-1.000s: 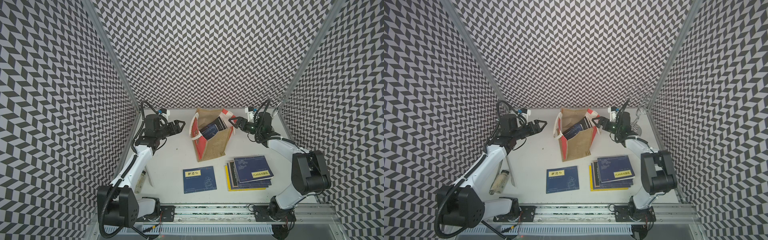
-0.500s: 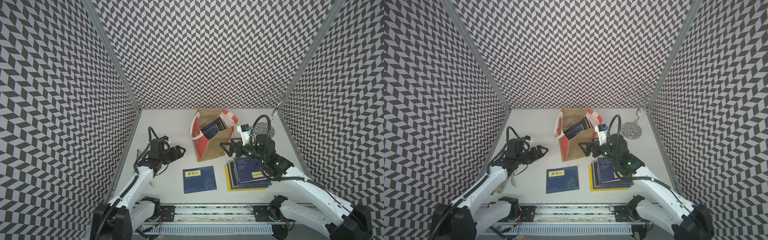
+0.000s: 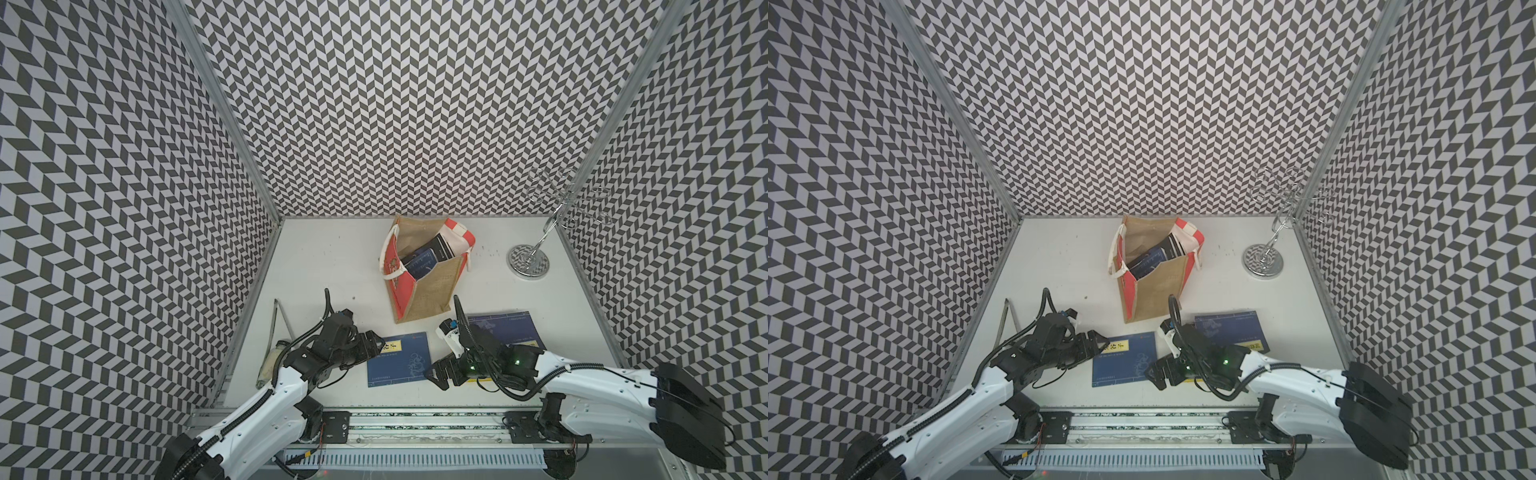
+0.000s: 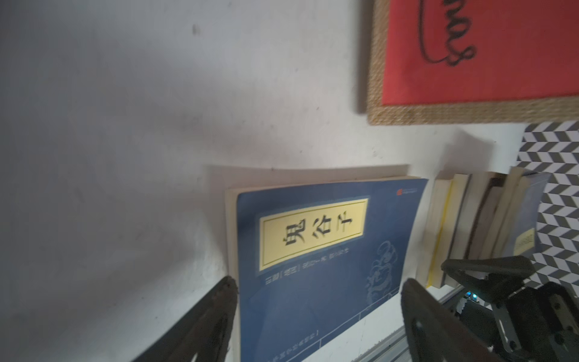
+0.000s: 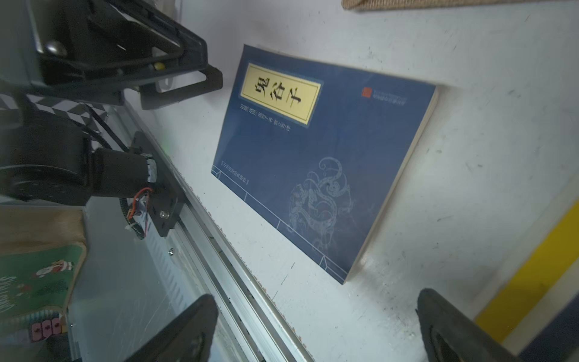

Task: Put the books into the canvas bag
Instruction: Pick up the book from the center of the board.

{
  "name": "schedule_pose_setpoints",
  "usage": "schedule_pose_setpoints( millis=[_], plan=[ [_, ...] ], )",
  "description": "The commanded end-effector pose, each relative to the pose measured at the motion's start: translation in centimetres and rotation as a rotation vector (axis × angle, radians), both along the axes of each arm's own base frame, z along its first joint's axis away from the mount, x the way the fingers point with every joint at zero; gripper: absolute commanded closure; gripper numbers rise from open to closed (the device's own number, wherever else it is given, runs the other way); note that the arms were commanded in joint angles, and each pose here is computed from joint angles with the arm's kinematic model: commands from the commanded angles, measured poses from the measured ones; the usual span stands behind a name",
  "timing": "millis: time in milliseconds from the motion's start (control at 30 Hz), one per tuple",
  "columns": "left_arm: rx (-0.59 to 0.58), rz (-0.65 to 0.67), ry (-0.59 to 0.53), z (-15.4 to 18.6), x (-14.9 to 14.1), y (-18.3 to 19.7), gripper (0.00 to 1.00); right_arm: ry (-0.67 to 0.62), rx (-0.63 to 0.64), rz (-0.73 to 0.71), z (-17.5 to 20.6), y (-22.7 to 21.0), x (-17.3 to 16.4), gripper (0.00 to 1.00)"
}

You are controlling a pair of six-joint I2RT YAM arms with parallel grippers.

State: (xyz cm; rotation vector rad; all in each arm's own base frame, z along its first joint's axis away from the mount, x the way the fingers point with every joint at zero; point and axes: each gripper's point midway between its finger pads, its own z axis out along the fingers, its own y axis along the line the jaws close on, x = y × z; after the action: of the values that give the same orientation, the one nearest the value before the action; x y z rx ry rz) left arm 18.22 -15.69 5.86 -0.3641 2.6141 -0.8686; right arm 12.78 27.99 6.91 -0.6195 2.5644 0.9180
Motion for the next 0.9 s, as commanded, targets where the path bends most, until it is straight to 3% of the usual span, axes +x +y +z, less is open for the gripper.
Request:
schedule_pose_setpoints(
  millis=[0,200,400,533,633,767,867],
  plan=[
    [0.026,0.073,0.033,-1.0,-0.3,0.8,0.19,-0.009,0.022,-0.073,0.2,1.2,0.8,0.01],
    [0.013,0.043,0.078,-2.9,-1.1,0.2,0.19,0.051,-0.027,-0.075,-2.7,1.7,0.3,0.01],
    [-0.027,0.017,0.083,-3.4,-1.4,-0.5,0.19,0.095,0.065,0.013,-2.7,4.2,-0.7,0.01],
    [-0.032,0.008,0.084,-3.6,-1.5,-0.5,0.19,0.059,0.179,0.07,-0.8,5.8,-0.8,0.01],
    [-0.034,0.0,0.08,-3.6,-1.6,-0.6,0.19,0.001,0.271,0.066,1.6,6.3,-0.3,0.1],
    [-0.037,-0.003,0.074,-3.5,-1.5,-0.7,0.19,-0.063,0.337,0.051,4.0,6.5,0.3,0.36],
    [-0.035,-0.004,0.075,-3.6,-1.5,-0.7,0.19,-0.083,0.348,0.036,4.6,6.5,0.7,0.48]
  ],
)
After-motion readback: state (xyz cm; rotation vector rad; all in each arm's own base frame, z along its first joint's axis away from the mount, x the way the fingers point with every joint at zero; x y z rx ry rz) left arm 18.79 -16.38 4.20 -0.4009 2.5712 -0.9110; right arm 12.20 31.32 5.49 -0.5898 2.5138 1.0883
